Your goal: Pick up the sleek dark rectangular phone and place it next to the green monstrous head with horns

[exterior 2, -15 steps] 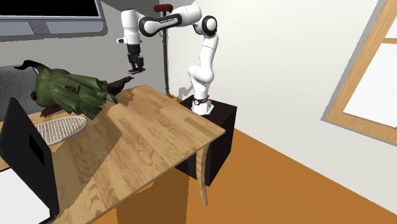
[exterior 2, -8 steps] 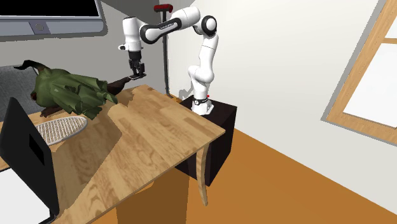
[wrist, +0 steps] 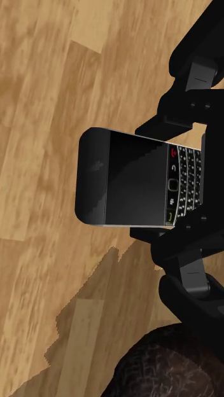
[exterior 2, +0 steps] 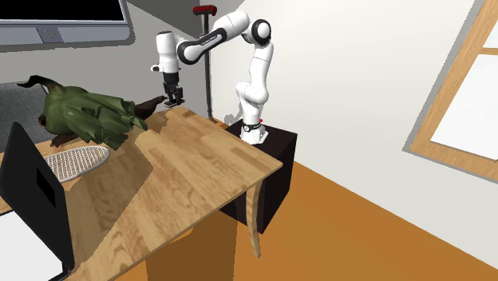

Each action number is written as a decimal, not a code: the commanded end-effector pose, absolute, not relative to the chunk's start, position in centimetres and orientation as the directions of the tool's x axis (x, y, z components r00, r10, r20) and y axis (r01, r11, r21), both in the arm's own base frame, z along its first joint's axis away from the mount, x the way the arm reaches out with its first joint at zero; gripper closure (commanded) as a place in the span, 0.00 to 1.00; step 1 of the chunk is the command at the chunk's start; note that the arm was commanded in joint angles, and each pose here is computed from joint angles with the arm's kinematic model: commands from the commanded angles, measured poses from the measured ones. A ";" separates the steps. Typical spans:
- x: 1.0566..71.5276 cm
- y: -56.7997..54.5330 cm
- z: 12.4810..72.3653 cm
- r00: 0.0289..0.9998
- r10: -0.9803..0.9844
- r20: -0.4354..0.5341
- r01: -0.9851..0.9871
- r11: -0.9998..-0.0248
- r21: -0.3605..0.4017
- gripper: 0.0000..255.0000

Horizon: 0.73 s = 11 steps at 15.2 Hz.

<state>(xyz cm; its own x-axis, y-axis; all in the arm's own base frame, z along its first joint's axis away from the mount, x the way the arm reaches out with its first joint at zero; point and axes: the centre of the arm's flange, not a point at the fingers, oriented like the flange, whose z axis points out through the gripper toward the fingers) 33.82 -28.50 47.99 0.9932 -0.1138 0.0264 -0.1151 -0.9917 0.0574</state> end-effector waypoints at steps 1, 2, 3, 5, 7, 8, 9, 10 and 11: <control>33.9 -28.5 46.9 0.993 -0.114 0.027 -0.115 -0.992 0.058 1.00; 33.9 -28.5 46.3 0.993 -0.114 0.027 -0.115 -0.992 0.058 1.00; 33.9 -28.5 45.8 0.993 -0.114 0.027 -0.115 -0.992 0.058 1.00; 33.9 -28.5 44.8 0.993 -0.114 0.027 -0.115 -0.992 0.058 1.00; 33.9 -28.5 43.7 0.993 -0.114 0.027 -0.115 -0.992 0.058 1.00; 33.9 -28.5 43.2 0.993 -0.114 0.027 -0.115 -0.992 0.058 1.00; 33.9 -28.5 42.7 0.993 -0.114 0.027 -0.115 -0.992 0.058 1.00; 33.9 -28.5 42.1 0.993 -0.114 0.027 -0.115 -0.992 0.058 1.00; 33.9 -28.5 41.6 0.993 -0.114 0.027 -0.115 -0.992 0.058 1.00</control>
